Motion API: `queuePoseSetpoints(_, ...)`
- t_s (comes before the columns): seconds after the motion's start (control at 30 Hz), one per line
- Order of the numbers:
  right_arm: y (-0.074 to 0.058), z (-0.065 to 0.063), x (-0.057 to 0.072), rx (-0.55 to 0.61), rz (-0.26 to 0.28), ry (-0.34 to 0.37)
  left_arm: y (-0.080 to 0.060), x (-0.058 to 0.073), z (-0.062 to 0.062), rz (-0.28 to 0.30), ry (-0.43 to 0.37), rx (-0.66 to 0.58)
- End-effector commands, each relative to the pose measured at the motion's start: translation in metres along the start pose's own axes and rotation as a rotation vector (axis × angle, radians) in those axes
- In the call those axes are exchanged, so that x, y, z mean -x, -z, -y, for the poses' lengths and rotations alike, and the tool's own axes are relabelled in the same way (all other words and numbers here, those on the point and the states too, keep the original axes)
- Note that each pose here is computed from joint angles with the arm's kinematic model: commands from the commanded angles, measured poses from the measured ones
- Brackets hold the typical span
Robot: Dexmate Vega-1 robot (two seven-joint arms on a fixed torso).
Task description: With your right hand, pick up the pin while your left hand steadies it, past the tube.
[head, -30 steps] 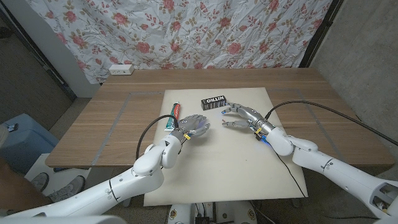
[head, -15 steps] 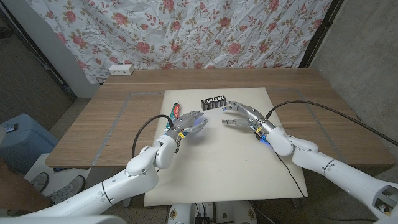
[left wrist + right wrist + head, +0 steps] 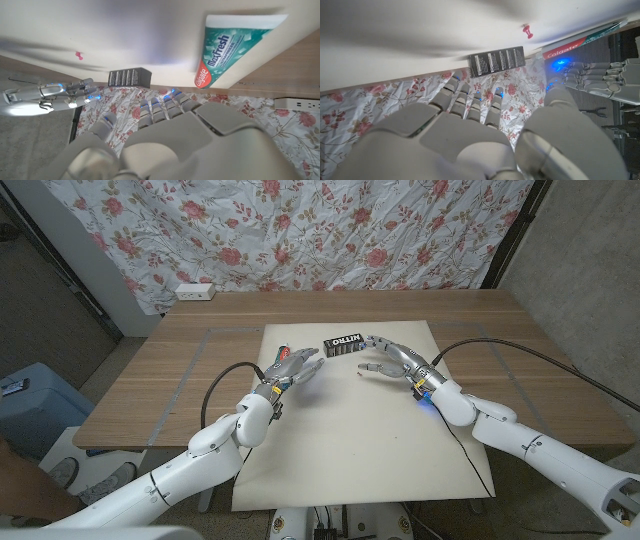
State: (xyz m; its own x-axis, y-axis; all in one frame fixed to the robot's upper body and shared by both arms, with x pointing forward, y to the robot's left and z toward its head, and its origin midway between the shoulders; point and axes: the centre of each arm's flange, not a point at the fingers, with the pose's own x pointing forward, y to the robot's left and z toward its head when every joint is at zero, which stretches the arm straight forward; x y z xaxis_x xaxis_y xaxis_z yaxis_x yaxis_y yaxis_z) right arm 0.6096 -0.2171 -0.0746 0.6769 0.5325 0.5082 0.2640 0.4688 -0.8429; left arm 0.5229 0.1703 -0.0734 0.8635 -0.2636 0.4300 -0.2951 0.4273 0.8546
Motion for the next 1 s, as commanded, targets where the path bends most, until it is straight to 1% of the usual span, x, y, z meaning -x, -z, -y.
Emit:
queuePoseSetpoints(0.03, 0.001, 0.016, -0.004, -0.045, -0.02, 0.027, 0.022, -0.004, -0.019, -0.013, -0.079, 0.103)
queuePoseSetpoints(0.2, 0.003, 0.019, -0.005, -0.071, -0.04, 0.033, 0.031, -0.007, -0.022, -0.025, -0.102, 0.174)
queuePoseSetpoints(0.27, 0.003, 0.02, -0.005, -0.076, -0.045, 0.046, 0.034, -0.008, -0.023, -0.021, -0.109, 0.197)
queuePoseSetpoints(0.43, 0.007, 0.025, -0.008, -0.112, -0.065, 0.058, 0.039, -0.01, -0.024, -0.045, -0.126, 0.203)
queuePoseSetpoints(0.47, 0.01, 0.027, -0.01, -0.121, -0.072, 0.056, 0.043, -0.012, -0.024, -0.046, -0.138, 0.23)
queuePoseSetpoints(0.7, 0.013, 0.03, -0.012, -0.162, -0.094, 0.086, 0.054, -0.017, -0.028, -0.026, -0.182, 0.294)
queuePoseSetpoints(0.8, 0.014, 0.034, -0.015, -0.168, -0.099, 0.077, 0.062, -0.018, -0.031, -0.032, -0.2, 0.335)
queuePoseSetpoints(0.87, 0.015, 0.035, -0.017, -0.179, -0.11, 0.081, 0.068, -0.021, -0.032, -0.021, -0.205, 0.382)
queuePoseSetpoints(0.9, 0.015, 0.036, -0.018, -0.199, -0.115, 0.087, 0.07, -0.022, -0.032, -0.028, -0.207, 0.394)
queuePoseSetpoints(1.0, 0.017, 0.036, -0.02, -0.238, -0.115, 0.111, 0.076, -0.025, -0.035, -0.027, -0.196, 0.395)
